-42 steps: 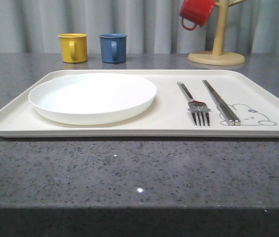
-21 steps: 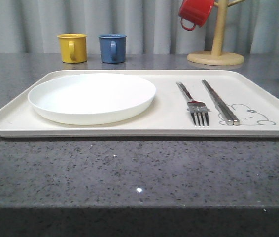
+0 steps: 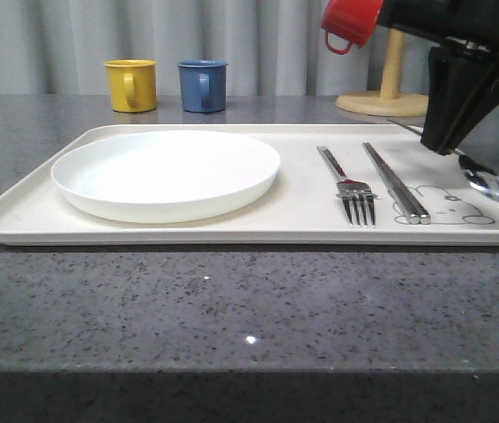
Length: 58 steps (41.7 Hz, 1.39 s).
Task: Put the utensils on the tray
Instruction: 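Lay the spoon on the tray beside the chopsticks and release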
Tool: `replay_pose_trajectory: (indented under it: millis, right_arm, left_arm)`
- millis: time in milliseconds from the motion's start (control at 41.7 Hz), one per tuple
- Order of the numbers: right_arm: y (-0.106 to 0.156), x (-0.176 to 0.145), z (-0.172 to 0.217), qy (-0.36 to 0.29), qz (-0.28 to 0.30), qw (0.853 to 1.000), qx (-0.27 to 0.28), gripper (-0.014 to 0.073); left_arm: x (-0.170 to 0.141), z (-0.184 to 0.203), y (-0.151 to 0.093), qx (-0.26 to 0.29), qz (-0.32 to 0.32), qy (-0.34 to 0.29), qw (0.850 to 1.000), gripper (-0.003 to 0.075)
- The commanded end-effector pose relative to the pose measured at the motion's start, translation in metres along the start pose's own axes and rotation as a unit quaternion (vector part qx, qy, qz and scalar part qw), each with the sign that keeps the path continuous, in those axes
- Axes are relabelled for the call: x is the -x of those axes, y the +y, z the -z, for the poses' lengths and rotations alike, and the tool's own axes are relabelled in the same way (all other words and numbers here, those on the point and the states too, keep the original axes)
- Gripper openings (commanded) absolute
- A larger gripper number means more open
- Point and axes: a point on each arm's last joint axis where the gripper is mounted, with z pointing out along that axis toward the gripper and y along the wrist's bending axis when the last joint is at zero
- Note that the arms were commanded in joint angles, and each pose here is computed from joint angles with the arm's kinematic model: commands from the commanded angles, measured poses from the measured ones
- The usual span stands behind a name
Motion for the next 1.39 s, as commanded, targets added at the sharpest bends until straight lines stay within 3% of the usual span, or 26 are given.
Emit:
replay_pose_trajectory:
  millis: [0,240,527,815,1102,1366]
  right_arm:
    - [0.001,-0.002,0.014,-0.009,-0.007,1.0,-0.007,0.0037]
    - [-0.007,0.002,0.012,-0.028,-0.013,0.998,-0.049,0.0054]
    - [-0.007,0.005,0.013,-0.044,-0.011,0.998,-0.047,0.0248]
    - [-0.002,0.005,0.029,-0.095,0.011,0.995,-0.039,0.0248]
    - [0.011,-0.031,0.097,-0.176,0.111,0.978,-0.033,0.0247]
    - [0.01,-0.096,0.141,-0.231,0.16,0.959,-0.038,0.0247]
  left_arm:
    - [0.012,0.005,-0.001,-0.004,0.002,-0.047,0.999,0.0364]
    - [0.012,0.005,-0.001,-0.004,0.002,-0.047,0.999,0.0364]
    - [0.012,0.005,-0.001,-0.004,0.002,-0.047,0.999,0.0364]
    - [0.012,0.005,-0.001,-0.004,0.002,-0.047,0.999,0.0364]
    - [0.012,0.005,-0.001,-0.004,0.002,-0.047,0.999,0.0364]
    - [0.012,0.005,-0.001,-0.004,0.002,-0.047,0.999,0.0364]
